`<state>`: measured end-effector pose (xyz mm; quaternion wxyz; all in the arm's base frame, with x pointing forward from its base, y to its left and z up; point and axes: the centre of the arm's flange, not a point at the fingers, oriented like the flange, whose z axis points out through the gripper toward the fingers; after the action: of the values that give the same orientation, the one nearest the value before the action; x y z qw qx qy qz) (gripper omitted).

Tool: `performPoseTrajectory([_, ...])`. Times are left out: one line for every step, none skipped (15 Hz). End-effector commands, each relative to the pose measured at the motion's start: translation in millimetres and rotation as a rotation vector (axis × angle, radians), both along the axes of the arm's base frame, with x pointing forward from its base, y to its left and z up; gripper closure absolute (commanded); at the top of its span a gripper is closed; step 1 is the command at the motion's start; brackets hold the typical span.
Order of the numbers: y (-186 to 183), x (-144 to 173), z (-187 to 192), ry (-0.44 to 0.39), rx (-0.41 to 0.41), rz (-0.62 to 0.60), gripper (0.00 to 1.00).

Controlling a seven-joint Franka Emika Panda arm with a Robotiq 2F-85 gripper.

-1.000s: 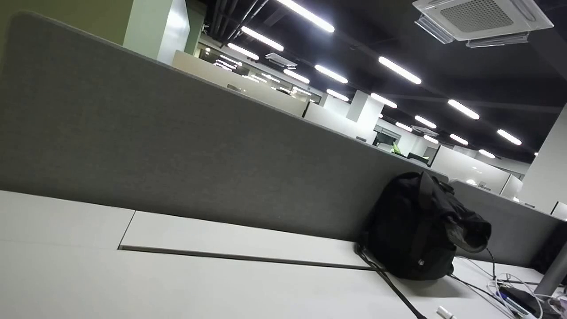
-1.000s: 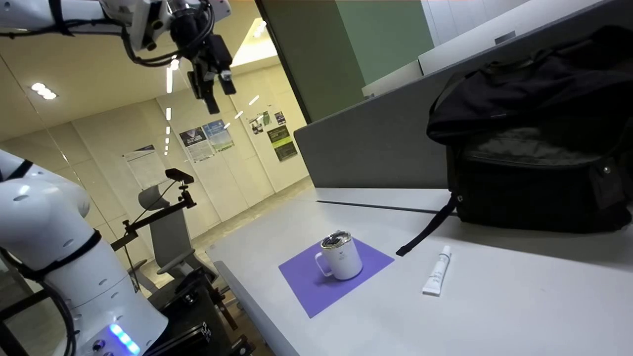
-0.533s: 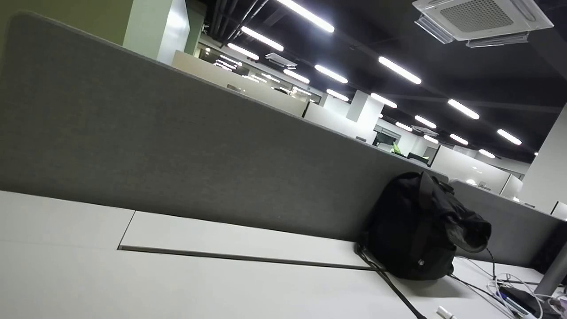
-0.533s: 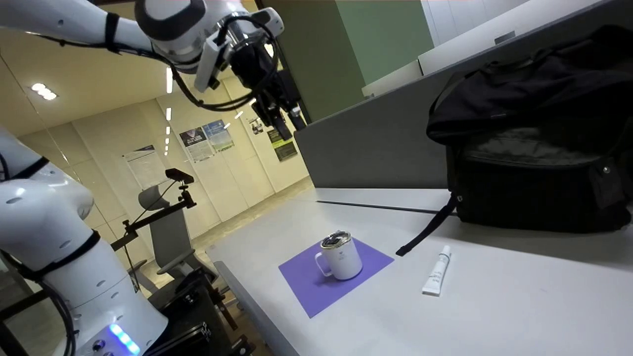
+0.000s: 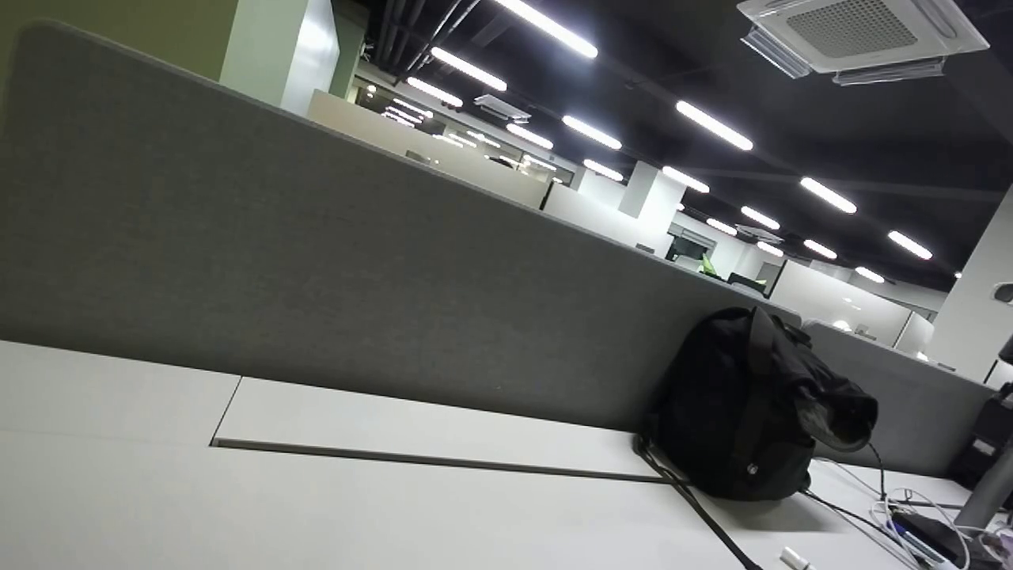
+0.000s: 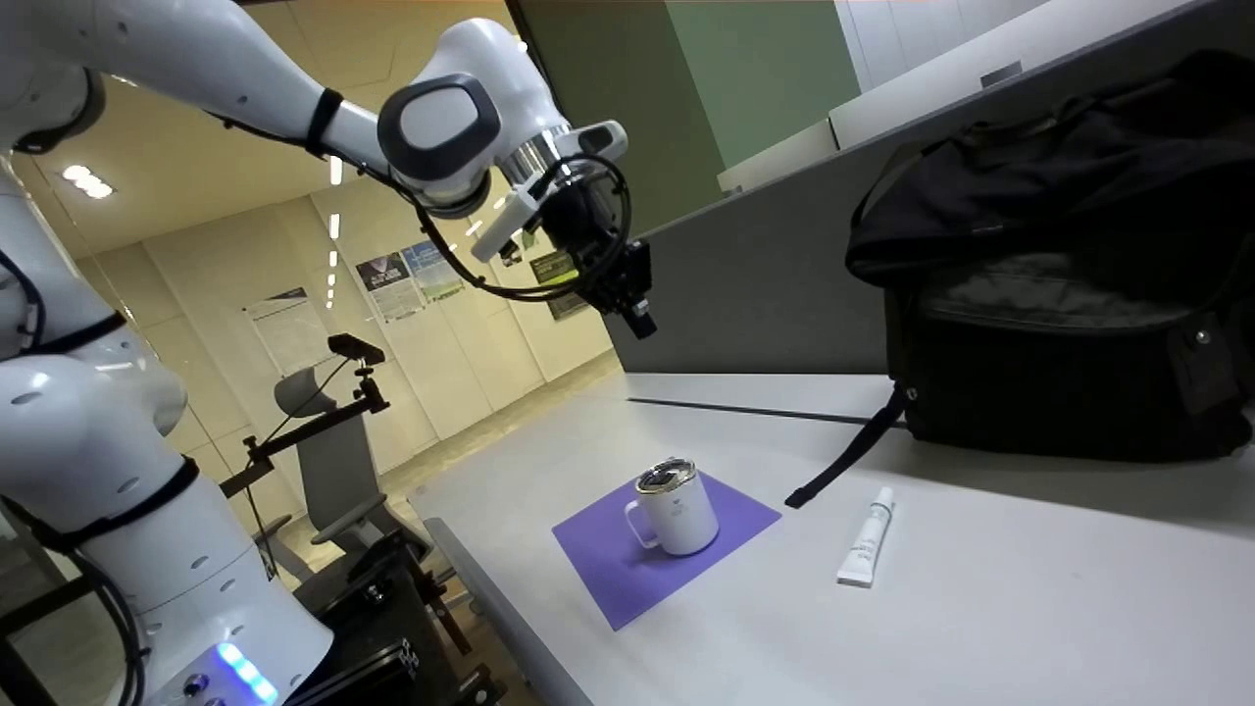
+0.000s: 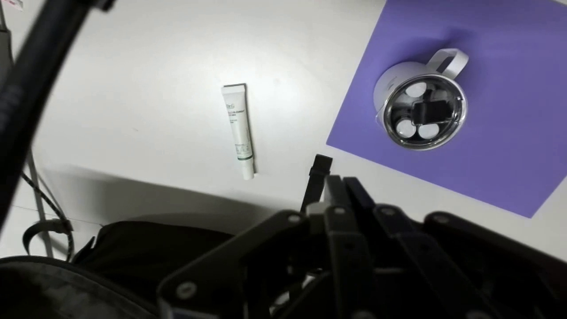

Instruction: Close the lid of the cup

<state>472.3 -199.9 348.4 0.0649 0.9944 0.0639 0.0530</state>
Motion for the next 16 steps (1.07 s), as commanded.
performPoseTrajectory([18.5,14.2,-21.1,0.039,0.0,0.023,1.0])
performPoseTrajectory([24.8,13.7,-27.3,0.095,0.029,0.033,1.0])
performPoseTrajectory([29.5,11.5,-31.9,0.131,0.041,0.038,1.0])
performPoseTrajectory([33.3,9.4,-35.8,0.161,0.046,0.035,1.0])
performPoseTrajectory([36.1,8.0,-39.3,0.196,0.036,0.033,1.0])
performPoseTrajectory([38.3,6.2,-41.1,0.262,0.005,0.003,1.0])
performPoseTrajectory([36.6,1.2,-45.6,0.197,0.031,0.05,0.99])
performPoseTrajectory([37.0,-0.9,-47.3,0.229,0.019,0.037,0.99])
performPoseTrajectory([37.1,-1.5,-47.6,0.241,0.013,0.03,0.99])
performPoseTrajectory([36.9,-1.6,-47.4,0.245,0.013,0.027,0.99])
performPoseTrajectory([36.8,-1.5,-47.3,0.247,0.014,0.026,0.99])
performPoseTrajectory([36.8,-1.5,-47.2,0.248,0.014,0.025,0.99])
performPoseTrajectory([36.8,-1.5,-47.2,0.248,0.014,0.025,0.99])
performPoseTrajectory([36.8,-1.5,-47.2,0.248,0.014,0.024,0.99])
performPoseTrajectory([36.8,-1.5,-47.2,0.248,0.014,0.024,0.99])
performPoseTrajectory([36.8,-1.5,-47.3,0.248,0.013,0.023,0.99])
